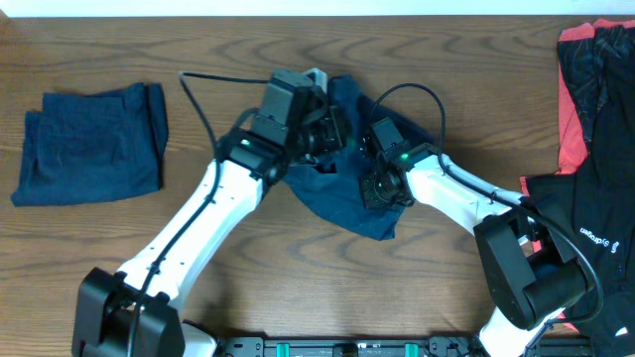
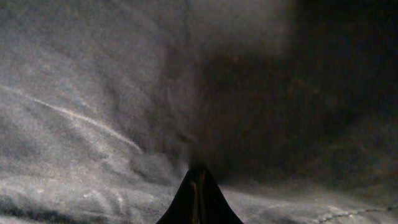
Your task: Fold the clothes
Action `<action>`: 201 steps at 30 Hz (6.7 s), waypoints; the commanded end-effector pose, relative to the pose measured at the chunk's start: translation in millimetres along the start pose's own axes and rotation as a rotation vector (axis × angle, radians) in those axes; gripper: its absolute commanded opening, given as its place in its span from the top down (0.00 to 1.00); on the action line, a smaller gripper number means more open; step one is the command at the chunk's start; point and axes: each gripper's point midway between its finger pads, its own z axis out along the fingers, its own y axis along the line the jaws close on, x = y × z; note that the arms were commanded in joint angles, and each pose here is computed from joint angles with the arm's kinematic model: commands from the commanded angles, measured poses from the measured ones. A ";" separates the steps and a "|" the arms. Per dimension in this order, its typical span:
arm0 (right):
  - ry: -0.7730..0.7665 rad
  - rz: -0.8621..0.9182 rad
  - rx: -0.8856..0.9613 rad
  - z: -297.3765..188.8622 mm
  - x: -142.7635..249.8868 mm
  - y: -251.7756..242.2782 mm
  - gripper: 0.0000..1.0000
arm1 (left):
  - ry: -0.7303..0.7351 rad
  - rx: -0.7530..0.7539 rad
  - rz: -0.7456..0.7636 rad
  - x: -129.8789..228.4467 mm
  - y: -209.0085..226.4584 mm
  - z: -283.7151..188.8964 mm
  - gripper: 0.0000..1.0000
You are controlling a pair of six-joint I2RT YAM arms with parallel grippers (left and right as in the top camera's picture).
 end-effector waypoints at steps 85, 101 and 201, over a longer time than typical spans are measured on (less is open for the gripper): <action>-0.344 0.286 0.074 -168.6 -62.3 -89.4 0.98 | 0.076 -0.233 0.059 1.2 80.2 4.3 0.39; -0.133 0.217 -0.072 -97.5 -50.6 -63.2 0.99 | 0.264 -0.352 0.023 51.6 143.2 41.4 0.53; -0.369 0.178 0.116 -44.9 -22.2 -55.0 0.98 | 0.665 -0.763 -0.140 136.8 236.6 -17.9 0.94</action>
